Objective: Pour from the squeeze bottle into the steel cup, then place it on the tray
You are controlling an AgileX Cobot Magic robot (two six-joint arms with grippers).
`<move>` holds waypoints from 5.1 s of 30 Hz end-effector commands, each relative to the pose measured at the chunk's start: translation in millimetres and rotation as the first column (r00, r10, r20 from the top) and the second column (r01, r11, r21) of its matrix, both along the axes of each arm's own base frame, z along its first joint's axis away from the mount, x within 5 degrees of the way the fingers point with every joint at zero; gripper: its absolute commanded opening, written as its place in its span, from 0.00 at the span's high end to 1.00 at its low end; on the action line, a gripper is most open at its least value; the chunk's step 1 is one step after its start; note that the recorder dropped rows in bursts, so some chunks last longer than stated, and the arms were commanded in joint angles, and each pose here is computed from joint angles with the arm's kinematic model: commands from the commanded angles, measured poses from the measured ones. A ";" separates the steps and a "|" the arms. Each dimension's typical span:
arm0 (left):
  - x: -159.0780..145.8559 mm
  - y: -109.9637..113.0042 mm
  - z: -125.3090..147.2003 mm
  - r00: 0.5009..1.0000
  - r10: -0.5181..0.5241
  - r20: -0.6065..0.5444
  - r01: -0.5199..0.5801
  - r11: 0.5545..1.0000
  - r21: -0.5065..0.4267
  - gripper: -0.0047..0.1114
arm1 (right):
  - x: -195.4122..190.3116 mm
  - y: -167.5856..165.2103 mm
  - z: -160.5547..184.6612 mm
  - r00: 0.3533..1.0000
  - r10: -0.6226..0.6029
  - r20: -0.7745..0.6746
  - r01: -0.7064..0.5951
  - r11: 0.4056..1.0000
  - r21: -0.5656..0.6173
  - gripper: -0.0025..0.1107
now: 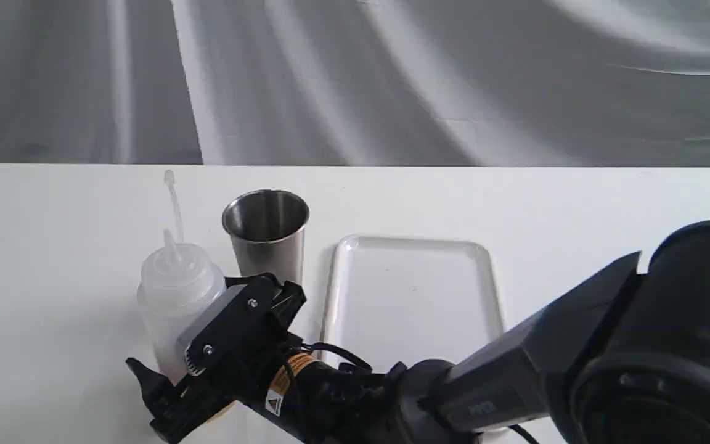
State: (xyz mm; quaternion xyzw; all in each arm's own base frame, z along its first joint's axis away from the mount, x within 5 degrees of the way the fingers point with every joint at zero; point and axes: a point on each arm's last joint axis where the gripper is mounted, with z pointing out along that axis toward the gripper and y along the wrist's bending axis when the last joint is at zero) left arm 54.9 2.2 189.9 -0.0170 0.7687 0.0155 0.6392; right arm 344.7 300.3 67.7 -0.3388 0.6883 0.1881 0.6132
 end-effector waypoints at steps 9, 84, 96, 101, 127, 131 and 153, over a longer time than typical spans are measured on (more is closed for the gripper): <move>0.1 -0.1 -0.7 1.000 -0.002 0.005 0.002 1.000 -0.001 0.89 | 3.3 -1.6 1.3 1.000 0.004 0.009 -0.004 1.000 0.004 0.14; 0.1 -0.1 -0.7 1.000 -0.002 0.005 0.002 1.000 0.000 0.89 | 25.1 -99.9 189.8 0.842 -0.451 0.294 0.534 0.771 -0.347 0.98; 0.1 -0.1 -0.7 1.000 -0.001 0.005 0.001 1.000 -0.004 0.89 | 45.6 -114.8 168.5 0.836 -0.467 0.288 0.541 0.610 -0.579 0.98; 0.1 -0.1 -0.7 1.000 -0.001 0.005 0.001 1.000 -0.004 0.89 | 65.4 -114.6 161.6 0.778 -0.554 0.297 0.593 0.492 -0.637 0.98; 0.1 -0.1 -0.7 1.000 -0.001 0.005 0.001 1.000 -0.006 0.89 | 80.1 -111.5 153.0 0.740 -0.547 0.391 0.644 0.410 -0.646 0.98; 0.1 -0.1 -0.7 1.000 -0.002 0.005 0.002 1.000 -0.002 0.89 | 79.5 -108.3 152.3 0.731 -0.586 0.350 0.657 0.463 -0.595 0.98; 0.1 -0.1 -0.7 1.000 -0.002 0.005 0.002 1.000 -0.002 0.89 | 55.2 -109.5 162.8 0.766 -0.556 0.321 0.634 0.736 -0.238 0.98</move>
